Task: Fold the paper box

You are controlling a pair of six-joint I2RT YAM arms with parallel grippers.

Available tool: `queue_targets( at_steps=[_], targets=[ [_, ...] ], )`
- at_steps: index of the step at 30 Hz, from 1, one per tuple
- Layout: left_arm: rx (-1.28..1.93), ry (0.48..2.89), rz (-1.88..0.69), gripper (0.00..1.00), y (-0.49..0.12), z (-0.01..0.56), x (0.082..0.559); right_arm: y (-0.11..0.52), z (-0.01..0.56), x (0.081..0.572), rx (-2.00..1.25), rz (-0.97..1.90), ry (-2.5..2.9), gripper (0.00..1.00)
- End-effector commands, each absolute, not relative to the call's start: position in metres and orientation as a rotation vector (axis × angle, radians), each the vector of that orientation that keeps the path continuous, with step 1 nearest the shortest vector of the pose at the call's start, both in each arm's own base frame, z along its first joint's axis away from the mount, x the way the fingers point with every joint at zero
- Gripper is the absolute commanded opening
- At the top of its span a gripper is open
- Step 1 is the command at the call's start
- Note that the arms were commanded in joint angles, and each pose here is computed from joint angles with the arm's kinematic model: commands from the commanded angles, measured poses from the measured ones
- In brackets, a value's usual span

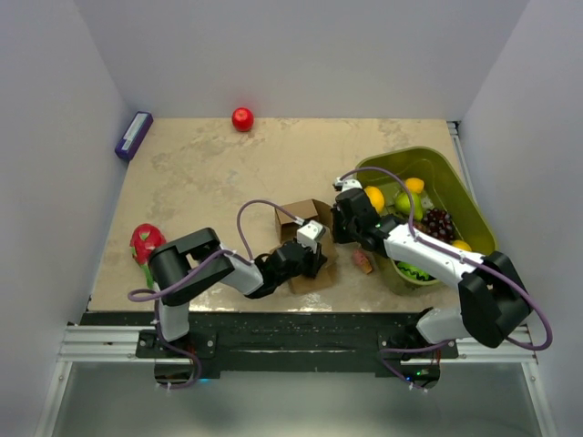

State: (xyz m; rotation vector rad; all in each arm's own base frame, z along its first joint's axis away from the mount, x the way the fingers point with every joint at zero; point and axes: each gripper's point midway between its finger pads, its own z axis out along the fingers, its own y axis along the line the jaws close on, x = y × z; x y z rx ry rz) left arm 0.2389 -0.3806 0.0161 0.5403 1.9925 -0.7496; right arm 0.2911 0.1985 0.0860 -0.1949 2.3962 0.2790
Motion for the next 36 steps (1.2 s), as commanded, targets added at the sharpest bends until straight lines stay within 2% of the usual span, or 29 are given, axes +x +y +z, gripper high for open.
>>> queue_targets(
  at_steps=[1,6,10,16,19,20,23,26,31,33,36],
  targets=[
    [0.56,2.118,-0.652,0.19,-0.36,-0.024,0.228,0.215,0.111,0.291,-0.182,0.395,2.365,0.0],
    [0.566,2.125,-0.628,0.19,-0.358,-0.027,0.23,0.228,0.105,0.278,-0.189,0.44,2.37,0.0],
    [0.582,2.107,-0.639,0.2,-0.361,-0.023,0.23,0.227,0.079,0.269,-0.176,0.39,2.419,0.0],
    [0.583,2.047,-0.694,0.28,-0.367,0.009,0.23,0.214,0.063,0.269,-0.085,0.247,2.43,0.0],
    [0.579,2.013,-0.729,0.38,-0.367,0.031,0.227,0.208,0.067,0.272,-0.047,0.211,2.413,0.0],
    [0.573,2.003,-0.737,0.46,-0.367,0.037,0.226,0.207,0.069,0.273,-0.039,0.206,2.408,0.0],
    [0.555,1.988,-0.744,0.58,-0.36,0.051,0.224,0.205,0.072,0.274,-0.024,0.196,2.402,0.0],
    [0.546,1.983,-0.743,0.66,-0.351,0.063,0.219,0.205,0.074,0.274,-0.015,0.197,2.396,0.0],
    [0.554,1.968,-0.74,0.72,-0.334,0.092,0.211,0.207,0.076,0.276,-0.008,0.2,2.39,0.0],
    [0.556,1.926,-0.768,0.73,-0.329,0.123,0.206,0.206,0.077,0.276,-0.006,0.196,2.389,0.0],
    [0.514,1.882,-0.751,0.82,-0.311,0.172,0.21,0.207,0.08,0.277,-0.003,0.199,2.378,0.0]
  ],
)
